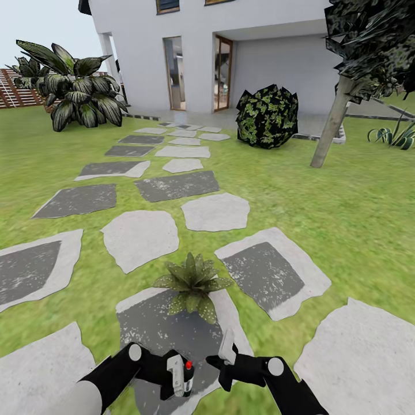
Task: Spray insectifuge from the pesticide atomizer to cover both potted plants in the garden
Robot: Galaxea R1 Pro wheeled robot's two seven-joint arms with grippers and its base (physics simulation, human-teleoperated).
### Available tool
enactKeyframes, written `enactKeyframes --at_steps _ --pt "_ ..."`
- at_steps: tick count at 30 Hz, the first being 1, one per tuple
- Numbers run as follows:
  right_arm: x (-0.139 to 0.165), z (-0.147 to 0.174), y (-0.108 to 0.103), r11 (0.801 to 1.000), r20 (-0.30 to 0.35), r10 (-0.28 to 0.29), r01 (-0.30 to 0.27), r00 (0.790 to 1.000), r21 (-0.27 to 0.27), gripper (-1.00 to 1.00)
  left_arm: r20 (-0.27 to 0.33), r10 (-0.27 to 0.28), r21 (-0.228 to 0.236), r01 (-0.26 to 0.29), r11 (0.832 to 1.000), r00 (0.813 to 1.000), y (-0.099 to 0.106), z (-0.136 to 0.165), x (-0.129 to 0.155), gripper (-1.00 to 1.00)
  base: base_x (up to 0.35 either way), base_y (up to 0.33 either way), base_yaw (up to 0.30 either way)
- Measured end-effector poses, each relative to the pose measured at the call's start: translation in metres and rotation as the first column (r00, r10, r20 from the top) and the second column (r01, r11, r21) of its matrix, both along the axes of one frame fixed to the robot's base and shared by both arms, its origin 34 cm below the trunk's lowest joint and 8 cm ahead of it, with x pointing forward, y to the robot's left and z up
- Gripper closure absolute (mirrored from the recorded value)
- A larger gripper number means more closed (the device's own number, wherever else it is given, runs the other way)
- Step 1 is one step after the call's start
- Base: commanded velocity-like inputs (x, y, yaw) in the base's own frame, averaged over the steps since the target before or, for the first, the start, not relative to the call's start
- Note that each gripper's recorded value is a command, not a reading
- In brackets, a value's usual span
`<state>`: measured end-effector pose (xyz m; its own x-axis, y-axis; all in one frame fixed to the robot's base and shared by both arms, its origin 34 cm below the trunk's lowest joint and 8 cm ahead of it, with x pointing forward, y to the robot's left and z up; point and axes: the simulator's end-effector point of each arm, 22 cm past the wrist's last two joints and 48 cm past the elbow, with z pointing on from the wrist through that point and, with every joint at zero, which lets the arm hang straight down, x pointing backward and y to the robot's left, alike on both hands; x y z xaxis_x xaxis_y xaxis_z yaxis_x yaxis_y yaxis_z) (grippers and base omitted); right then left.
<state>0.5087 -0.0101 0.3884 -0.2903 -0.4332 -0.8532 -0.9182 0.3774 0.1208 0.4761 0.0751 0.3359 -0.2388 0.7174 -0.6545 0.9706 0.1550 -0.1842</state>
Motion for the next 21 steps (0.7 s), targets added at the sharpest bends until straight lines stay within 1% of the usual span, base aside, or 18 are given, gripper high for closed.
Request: enactKeyframes --at_steps 2,3,5,11,13,14,15,16,17,20,21 --pt "0.001 0.001 0.0 1.0 0.003 0.0 0.0 1.0 0.0 1.0 -0.005 0.009 0.025 -0.009 1.0 1.0 0.018 -0.005 0.0 1.0 0.0 0.0 0.0" --pt "0.002 0.001 0.0 1.0 0.005 0.0 0.0 1.0 0.0 1.0 -0.012 0.015 0.047 -0.015 0.999 1.0 0.033 -0.01 -0.002 1.0 0.0 0.0 0.0" --pt "0.003 0.002 0.0 1.0 0.007 -0.001 0.001 1.0 0.0 1.0 -0.023 0.027 0.073 -0.026 0.997 0.999 0.051 -0.015 -0.005 1.0 0.0 0.0 0.0" --pt "0.003 0.002 -0.001 1.0 0.009 0.0 0.0 1.0 -0.001 1.0 -0.036 0.067 0.163 -0.06 0.985 0.997 0.12 -0.027 -0.009 1.0 0.0 0.0 0.0" --pt "0.003 0.002 -0.001 1.0 0.009 0.0 0.0 1.0 -0.001 1.0 -0.04 0.077 0.179 -0.068 0.981 0.996 0.133 -0.029 -0.012 1.0 0.0 0.0 0.0" --pt "0.003 0.002 -0.001 1.0 0.009 0.0 0.0 1.0 -0.002 1.0 -0.043 0.083 0.192 -0.073 0.979 0.996 0.143 -0.03 -0.014 1.0 0.0 0.0 0.0" --pt "0.003 0.002 -0.001 1.0 0.009 -0.001 0.001 1.0 -0.002 -1.0 -0.043 0.088 0.201 -0.078 0.977 0.995 0.151 -0.031 -0.015 1.0 0.0 0.0 0.0" --pt "0.003 0.002 -0.002 1.0 0.01 -0.002 0.002 1.0 -0.003 -1.0 -0.044 0.096 0.216 -0.084 0.973 0.994 0.163 -0.032 -0.016 1.0 0.0 0.0 0.0" --pt "0.003 0.002 -0.003 1.0 0.01 -0.002 0.002 1.0 -0.004 -1.0 -0.044 0.103 0.223 -0.09 0.971 0.994 0.17 -0.032 -0.017 1.0 0.0 0.0 0.0" --pt "0.005 0.0 -0.007 1.0 0.013 -0.01 0.01 1.0 -0.011 -1.0 -0.06 0.129 0.246 -0.111 0.963 0.99 0.185 -0.037 -0.024 1.0 0.0 0.0 0.0" --pt "0.007 -0.001 -0.01 1.0 0.016 -0.019 0.02 1.0 -0.015 -1.0 -0.059 0.151 0.253 -0.131 0.959 0.987 0.19 -0.04 -0.025 1.0 0.0 0.0 0.0"
